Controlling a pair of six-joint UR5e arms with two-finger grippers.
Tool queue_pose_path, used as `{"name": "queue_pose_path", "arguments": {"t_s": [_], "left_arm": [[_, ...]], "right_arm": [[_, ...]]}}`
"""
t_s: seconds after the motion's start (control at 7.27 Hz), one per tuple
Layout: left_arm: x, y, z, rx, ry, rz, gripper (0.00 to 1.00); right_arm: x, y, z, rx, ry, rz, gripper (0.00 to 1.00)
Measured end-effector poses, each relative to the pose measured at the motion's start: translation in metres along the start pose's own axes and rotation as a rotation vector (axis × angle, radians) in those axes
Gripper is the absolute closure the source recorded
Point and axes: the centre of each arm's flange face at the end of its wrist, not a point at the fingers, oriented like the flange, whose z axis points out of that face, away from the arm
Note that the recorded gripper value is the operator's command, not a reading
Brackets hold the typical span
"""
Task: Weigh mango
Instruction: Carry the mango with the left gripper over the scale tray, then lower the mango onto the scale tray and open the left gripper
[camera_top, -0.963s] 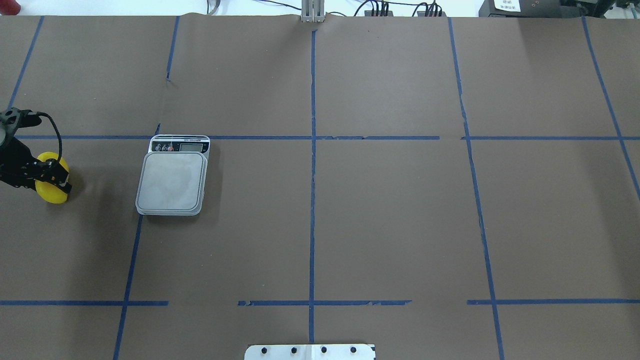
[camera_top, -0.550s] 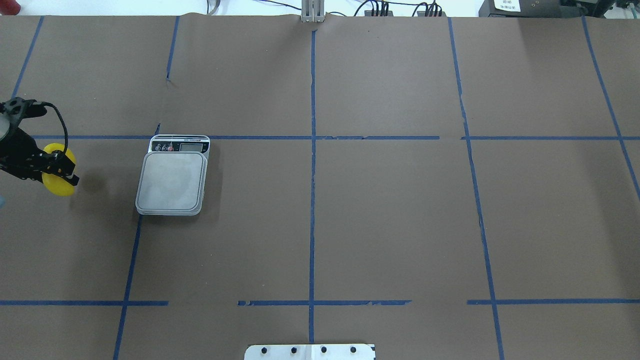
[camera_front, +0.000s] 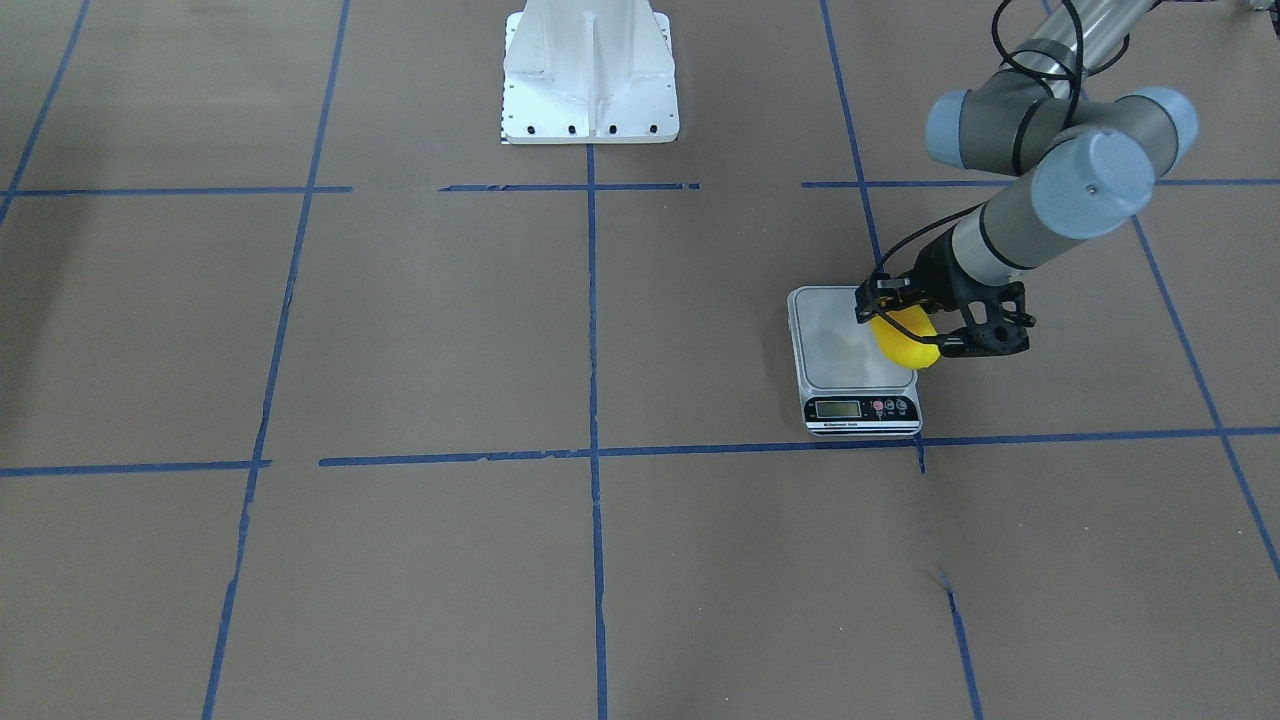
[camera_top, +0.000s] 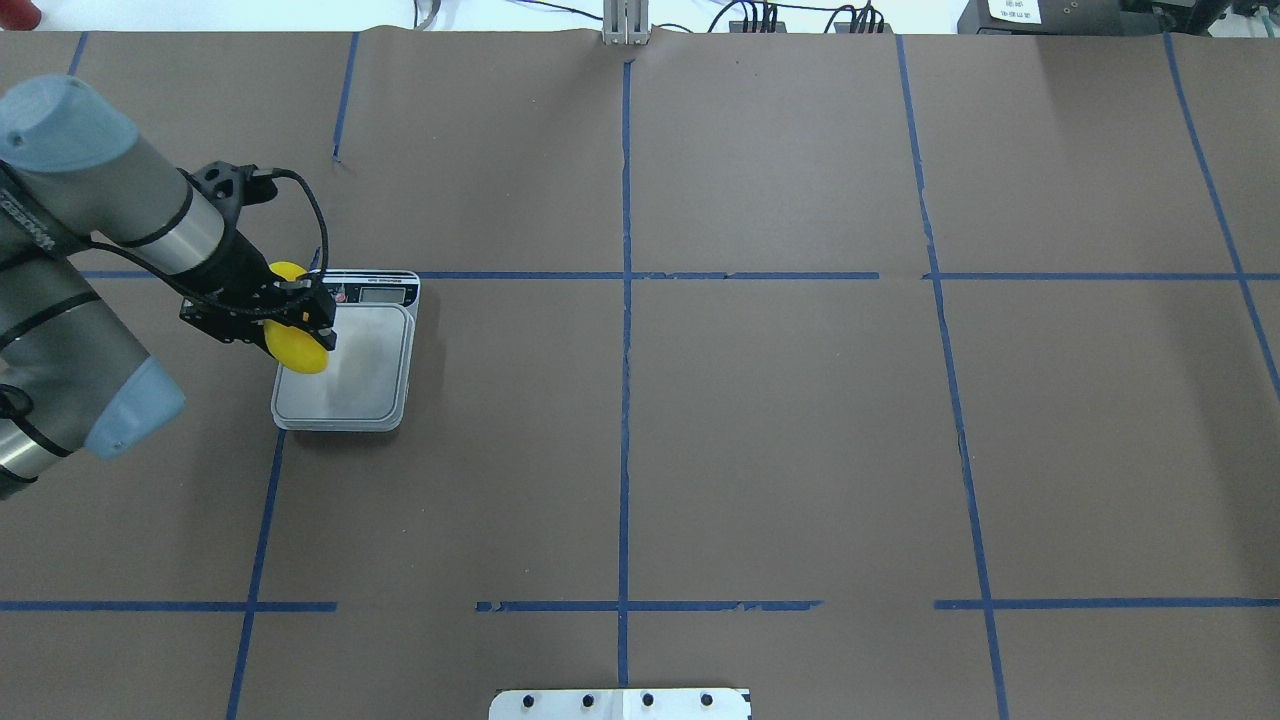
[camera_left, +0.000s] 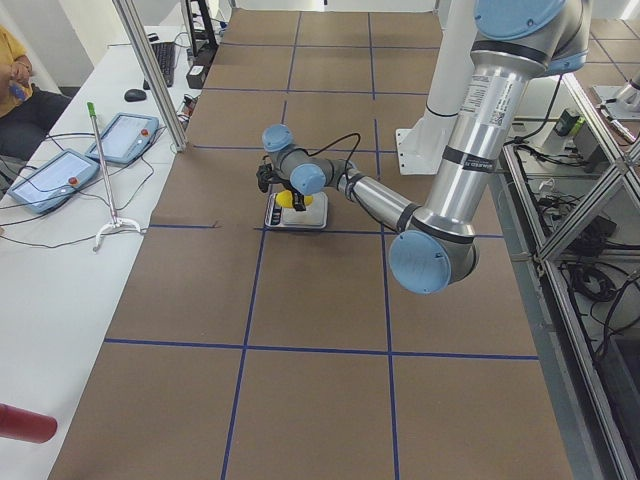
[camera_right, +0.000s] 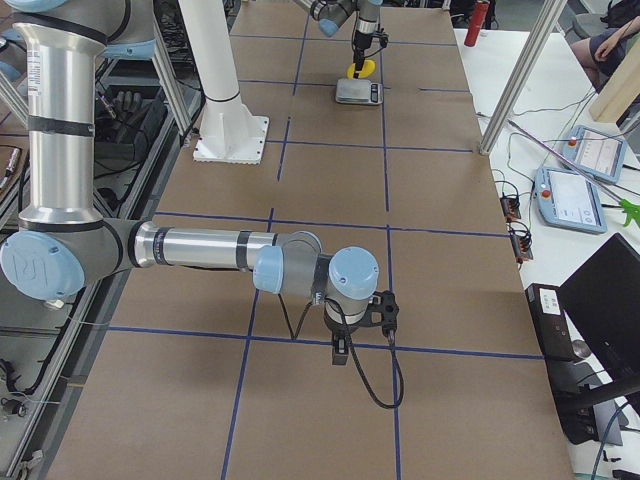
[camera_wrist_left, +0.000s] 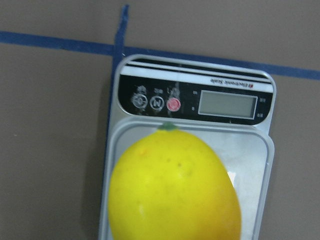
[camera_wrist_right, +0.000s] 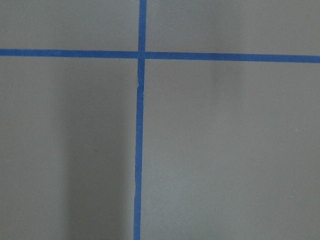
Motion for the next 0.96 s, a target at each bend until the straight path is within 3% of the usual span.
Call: {"name": "queue_pose_path", "arguments": {"t_s": [0.28, 0.96], "left_arm": [[0.018, 0.013, 0.022, -0.031, -0.005, 0.083, 1.00], [0.015, 0.010, 0.038, -0.055, -0.020, 0.125, 1.00]], "right_arm": [[0.000, 0.000, 0.000, 0.000, 0.000, 0.000, 0.00], [0.000, 0.000, 0.000, 0.000, 0.000, 0.000, 0.00]]}}
